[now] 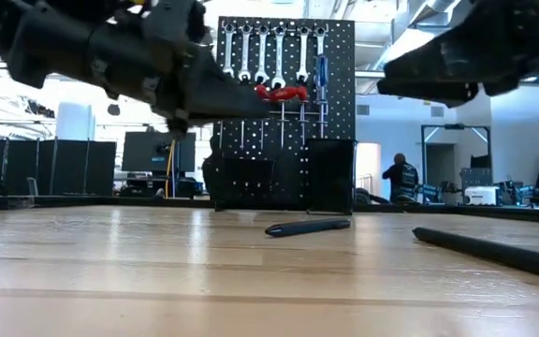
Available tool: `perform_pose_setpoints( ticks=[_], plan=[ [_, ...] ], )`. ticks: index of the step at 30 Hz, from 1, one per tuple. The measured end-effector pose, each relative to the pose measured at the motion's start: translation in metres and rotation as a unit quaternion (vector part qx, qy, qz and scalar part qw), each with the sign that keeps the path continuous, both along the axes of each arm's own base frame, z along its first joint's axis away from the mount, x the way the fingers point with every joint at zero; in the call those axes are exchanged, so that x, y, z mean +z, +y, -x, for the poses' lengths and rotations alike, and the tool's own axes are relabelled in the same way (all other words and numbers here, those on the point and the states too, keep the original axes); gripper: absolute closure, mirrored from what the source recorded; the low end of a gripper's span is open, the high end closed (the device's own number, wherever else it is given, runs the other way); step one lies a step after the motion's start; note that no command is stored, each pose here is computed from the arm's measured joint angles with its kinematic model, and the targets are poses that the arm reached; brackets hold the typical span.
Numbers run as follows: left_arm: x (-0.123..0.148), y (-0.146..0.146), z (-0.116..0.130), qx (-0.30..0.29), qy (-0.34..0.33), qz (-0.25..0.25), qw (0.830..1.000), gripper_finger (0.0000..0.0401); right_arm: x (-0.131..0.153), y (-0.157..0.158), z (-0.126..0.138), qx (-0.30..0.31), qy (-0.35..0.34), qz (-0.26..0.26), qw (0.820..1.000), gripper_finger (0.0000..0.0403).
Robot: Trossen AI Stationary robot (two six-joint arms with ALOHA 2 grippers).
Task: Hang tools onto peg board
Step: Put the black pen into the black bin on the peg board
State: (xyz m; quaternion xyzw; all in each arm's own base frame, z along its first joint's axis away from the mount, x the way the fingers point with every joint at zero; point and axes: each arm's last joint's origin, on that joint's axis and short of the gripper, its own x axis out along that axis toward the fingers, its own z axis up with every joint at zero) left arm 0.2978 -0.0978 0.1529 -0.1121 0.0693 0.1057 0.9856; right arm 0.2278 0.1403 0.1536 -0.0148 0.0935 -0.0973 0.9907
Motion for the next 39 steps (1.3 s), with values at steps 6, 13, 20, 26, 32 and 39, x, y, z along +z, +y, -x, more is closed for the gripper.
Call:
perform_pose_setpoints(
  ticks=[6, 13, 20, 26, 32, 39],
  plan=[
    [-0.004, -0.021, -0.037, -0.017, 0.058, -0.054, 0.997, 0.0347, 0.019, 0.005, 0.004, 0.017, -0.025, 0.003, 1.0, 0.0182],
    [-0.014, -0.024, -0.08, 0.057, 0.163, -0.065, 0.983, 0.0234, 0.023, 0.015, 0.015, 0.009, -0.03, 0.021, 0.999, 0.0182],
    [-0.042, -0.025, -0.108, 0.1, 0.187, -0.084, 0.974, 0.0184, 0.021, 0.015, 0.016, 0.009, -0.024, 0.027, 0.999, 0.0182],
    [-0.054, -0.021, -0.107, 0.161, 0.222, -0.096, 0.957, 0.0215, 0.021, 0.015, 0.016, 0.009, -0.023, 0.027, 0.999, 0.0182],
    [-0.065, -0.006, -0.103, 0.135, 0.238, -0.007, 0.962, 0.0275, 0.02, 0.015, 0.016, 0.009, -0.021, 0.028, 0.999, 0.0182],
    [-0.075, 0.002, -0.088, 0.106, 0.223, 0.013, 0.969, 0.0386, 0.018, 0.016, 0.018, 0.012, -0.012, 0.033, 0.999, 0.0182]
  ],
)
